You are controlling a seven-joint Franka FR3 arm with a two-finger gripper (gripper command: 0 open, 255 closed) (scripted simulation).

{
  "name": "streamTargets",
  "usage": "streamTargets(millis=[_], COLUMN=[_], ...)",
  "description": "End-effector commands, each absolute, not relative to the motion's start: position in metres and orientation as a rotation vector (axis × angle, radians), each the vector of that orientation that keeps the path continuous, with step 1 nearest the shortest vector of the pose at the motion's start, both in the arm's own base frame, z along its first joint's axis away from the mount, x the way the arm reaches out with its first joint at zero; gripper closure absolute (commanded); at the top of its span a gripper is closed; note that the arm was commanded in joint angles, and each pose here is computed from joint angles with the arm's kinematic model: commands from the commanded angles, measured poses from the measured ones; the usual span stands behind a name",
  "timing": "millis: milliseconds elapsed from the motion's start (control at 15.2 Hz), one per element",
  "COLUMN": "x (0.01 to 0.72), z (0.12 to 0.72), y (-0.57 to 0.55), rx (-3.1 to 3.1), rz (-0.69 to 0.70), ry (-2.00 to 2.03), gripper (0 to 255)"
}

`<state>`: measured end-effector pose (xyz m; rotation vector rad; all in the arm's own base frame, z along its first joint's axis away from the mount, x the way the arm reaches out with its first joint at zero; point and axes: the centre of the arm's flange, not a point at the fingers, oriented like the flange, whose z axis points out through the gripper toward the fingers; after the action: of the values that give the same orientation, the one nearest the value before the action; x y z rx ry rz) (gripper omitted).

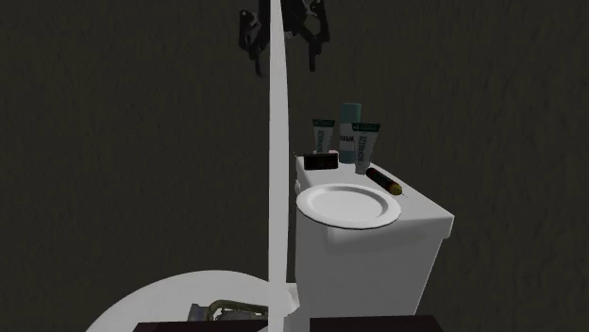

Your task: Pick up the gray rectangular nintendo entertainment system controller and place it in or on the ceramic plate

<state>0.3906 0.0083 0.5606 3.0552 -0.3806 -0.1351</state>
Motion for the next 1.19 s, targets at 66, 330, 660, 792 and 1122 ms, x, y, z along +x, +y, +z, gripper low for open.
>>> streamTargets(millis=[66,330,660,792,1122], x=[0.428,0.477,0.536,0.559,0.614], z=[0.539,0.512,0.478,0.464,0.429], y=[0.012,0.009,-0.003,-0.011,-0.034], rx=[3.029,2.986,2.920,2.889,2.804], rz=[-0.152,-0.174,-0.201,-0.211,-0.237], ry=[-0.511,-0.678,-0.883,-0.963,-1.160], gripper=[0,0,0,0,0])
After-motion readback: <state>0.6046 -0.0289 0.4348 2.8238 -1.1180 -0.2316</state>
